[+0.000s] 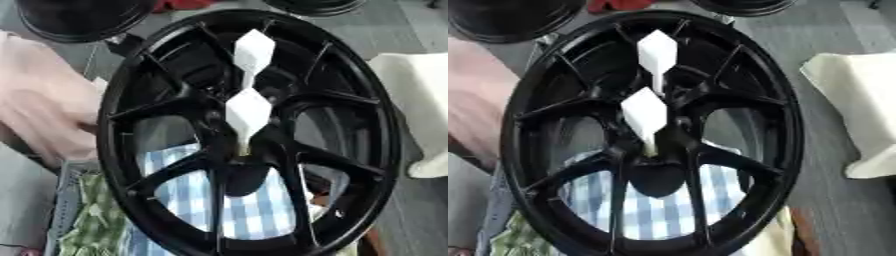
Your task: Pull the pin out of the wheel hub.
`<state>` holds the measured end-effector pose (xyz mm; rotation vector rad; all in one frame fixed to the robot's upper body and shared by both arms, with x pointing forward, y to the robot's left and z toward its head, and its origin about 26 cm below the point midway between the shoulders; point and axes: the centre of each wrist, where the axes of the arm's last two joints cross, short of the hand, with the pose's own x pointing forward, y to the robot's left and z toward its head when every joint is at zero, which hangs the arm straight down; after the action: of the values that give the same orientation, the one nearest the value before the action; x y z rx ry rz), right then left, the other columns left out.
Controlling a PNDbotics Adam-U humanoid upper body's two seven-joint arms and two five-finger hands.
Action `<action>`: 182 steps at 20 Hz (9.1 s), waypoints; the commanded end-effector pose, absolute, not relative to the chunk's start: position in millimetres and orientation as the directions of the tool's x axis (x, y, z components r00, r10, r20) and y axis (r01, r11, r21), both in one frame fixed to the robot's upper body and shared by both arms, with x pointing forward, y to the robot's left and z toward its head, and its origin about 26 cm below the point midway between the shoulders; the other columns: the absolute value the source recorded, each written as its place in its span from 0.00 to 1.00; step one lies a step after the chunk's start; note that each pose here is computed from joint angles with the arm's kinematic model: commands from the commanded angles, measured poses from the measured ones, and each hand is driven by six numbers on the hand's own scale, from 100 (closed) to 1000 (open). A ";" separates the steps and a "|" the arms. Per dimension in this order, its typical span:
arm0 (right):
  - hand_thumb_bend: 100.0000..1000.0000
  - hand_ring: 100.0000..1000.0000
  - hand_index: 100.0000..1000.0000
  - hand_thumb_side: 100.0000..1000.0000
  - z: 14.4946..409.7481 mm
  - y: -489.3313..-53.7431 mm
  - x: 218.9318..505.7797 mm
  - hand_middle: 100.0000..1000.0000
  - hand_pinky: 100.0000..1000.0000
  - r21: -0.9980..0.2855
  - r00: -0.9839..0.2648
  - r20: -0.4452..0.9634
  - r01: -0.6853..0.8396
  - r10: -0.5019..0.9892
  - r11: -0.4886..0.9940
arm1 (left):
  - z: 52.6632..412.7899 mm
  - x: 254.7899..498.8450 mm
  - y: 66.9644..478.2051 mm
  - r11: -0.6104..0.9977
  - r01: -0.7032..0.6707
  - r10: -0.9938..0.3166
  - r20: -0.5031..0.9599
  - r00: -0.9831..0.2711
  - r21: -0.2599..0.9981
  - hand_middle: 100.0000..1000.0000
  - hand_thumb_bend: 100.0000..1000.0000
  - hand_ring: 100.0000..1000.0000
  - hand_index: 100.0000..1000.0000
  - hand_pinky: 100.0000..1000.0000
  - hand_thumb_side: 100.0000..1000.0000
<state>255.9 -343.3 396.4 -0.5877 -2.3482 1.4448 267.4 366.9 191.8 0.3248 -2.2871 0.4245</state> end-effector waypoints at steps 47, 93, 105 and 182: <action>0.00 0.86 0.88 0.30 420.3 -226.8 304.6 0.77 0.85 -0.999 -0.934 -0.018 0.001 0.358 -0.047 | 202.1 266.7 365.0 0.926 -0.329 -0.102 0.716 -0.691 -0.185 0.63 0.06 0.88 0.74 0.73 0.78; 0.11 0.91 0.82 0.00 413.4 -242.4 358.1 0.68 0.89 -0.987 -0.887 -0.086 0.014 0.454 -0.158 | 202.1 270.0 359.3 0.929 -0.302 -0.062 0.715 -0.696 -0.214 0.62 0.05 0.88 0.73 0.73 0.82; 0.00 0.75 0.48 0.00 414.7 -240.3 358.8 0.31 0.84 -0.997 -0.899 -0.017 -0.016 0.437 -0.074 | 200.8 269.8 359.2 0.926 -0.303 -0.051 0.720 -0.692 -0.225 0.62 0.06 0.88 0.73 0.74 0.82; 0.18 1.00 0.98 0.00 178.7 -599.6 194.3 0.91 0.96 -0.800 0.175 0.504 0.463 0.846 0.381 | 181.6 256.0 373.3 0.893 -0.388 -0.087 0.759 -0.645 -0.227 0.62 0.06 0.89 0.73 0.74 0.79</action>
<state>196.1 -595.2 163.9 -1.2216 -1.4601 0.3871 259.0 371.3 174.1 0.3312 -2.2190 0.4924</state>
